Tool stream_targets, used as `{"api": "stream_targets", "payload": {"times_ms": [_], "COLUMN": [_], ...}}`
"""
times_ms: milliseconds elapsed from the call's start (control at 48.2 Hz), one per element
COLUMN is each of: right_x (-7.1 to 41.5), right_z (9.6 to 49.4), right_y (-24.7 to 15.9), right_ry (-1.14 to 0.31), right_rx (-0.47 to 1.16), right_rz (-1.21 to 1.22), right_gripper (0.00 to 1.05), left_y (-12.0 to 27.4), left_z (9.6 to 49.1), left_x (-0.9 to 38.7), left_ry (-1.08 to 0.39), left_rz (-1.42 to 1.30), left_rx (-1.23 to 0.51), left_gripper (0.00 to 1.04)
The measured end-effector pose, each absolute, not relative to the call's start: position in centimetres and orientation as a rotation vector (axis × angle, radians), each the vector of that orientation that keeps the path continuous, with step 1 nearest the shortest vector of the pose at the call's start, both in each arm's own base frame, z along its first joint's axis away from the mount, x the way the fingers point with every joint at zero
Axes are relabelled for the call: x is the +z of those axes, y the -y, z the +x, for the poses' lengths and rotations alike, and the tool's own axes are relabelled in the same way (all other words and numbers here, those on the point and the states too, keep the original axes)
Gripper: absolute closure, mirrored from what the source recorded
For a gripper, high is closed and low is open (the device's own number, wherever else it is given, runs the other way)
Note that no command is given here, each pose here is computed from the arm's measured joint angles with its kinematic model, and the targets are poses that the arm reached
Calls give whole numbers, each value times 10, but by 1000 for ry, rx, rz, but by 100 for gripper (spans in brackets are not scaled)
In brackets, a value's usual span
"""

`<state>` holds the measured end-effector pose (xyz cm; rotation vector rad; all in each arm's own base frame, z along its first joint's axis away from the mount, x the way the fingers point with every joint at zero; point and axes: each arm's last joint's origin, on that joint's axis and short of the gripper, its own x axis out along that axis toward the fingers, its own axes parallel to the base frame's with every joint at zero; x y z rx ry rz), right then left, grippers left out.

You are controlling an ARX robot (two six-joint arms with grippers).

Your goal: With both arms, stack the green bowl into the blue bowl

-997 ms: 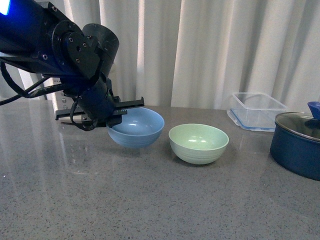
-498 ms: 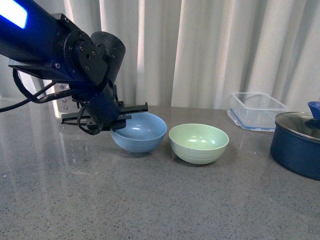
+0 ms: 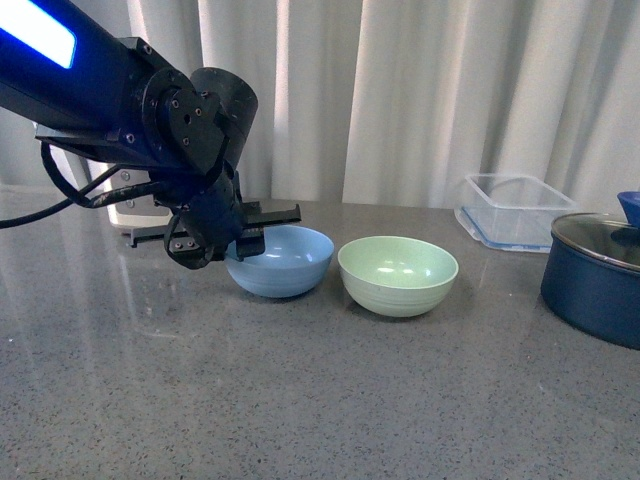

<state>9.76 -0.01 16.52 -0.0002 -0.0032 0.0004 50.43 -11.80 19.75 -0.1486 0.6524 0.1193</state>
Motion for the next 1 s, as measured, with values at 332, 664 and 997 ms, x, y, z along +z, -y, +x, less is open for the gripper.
{"api": "stream_targets", "payload": {"times_ms": [332, 664, 997], "right_x": [165, 165, 165], "right_z": [98, 98, 98], "right_y": [0, 0, 0], "right_ry": [3, 3, 3], "right_rx": [0, 0, 0], "right_rz": [0, 0, 0], "right_gripper": [10, 10, 10], "left_y": [114, 97, 77], "left_z": [486, 389, 351], "left_x": [222, 266, 241], "left_ry": [-593, -437, -73], "left_rz": [-169, -75, -35], "left_rx": [105, 127, -19], "left_gripper": [35, 7, 38]}}
